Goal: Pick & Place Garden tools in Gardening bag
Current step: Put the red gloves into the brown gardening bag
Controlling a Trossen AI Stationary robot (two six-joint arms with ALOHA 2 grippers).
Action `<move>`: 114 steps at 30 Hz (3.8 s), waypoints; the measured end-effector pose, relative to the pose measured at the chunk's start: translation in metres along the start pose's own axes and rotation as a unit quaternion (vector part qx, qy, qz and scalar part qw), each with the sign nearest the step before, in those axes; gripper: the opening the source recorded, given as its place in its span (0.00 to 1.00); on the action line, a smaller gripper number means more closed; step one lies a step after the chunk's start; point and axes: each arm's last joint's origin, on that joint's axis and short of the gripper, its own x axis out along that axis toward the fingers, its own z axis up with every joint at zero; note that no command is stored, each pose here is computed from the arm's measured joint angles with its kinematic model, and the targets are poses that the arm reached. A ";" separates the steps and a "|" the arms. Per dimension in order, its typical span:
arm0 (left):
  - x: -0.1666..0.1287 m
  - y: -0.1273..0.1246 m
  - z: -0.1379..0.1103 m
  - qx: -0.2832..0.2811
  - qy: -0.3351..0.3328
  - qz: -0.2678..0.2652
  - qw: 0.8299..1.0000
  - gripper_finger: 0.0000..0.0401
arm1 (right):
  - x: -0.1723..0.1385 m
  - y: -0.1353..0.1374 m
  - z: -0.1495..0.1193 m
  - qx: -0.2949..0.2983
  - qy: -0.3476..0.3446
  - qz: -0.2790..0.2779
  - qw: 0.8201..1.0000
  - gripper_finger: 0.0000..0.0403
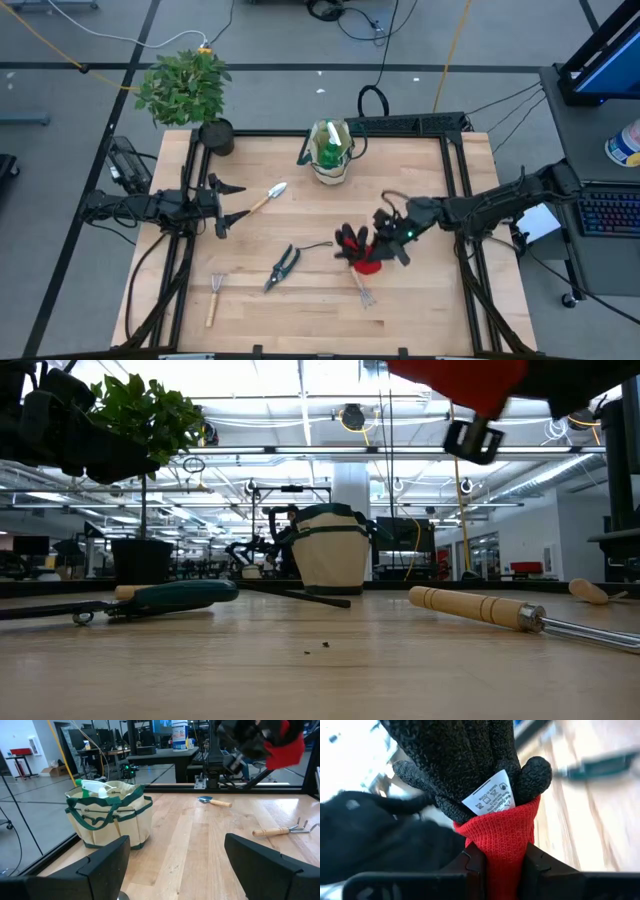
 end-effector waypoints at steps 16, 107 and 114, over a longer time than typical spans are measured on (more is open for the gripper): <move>0.000 0.000 0.000 0.000 0.000 0.000 1.000 0.83 | -0.026 -0.004 0.054 -0.126 -0.257 -0.028 0.958 0.12; 0.000 0.000 0.000 0.003 0.000 0.000 1.000 0.83 | 0.003 -0.144 0.162 -0.245 -0.339 -0.431 0.800 0.21; 0.000 0.000 0.000 0.004 0.000 0.000 1.000 0.83 | 0.003 -0.144 0.162 -0.246 -0.339 -0.432 0.799 0.21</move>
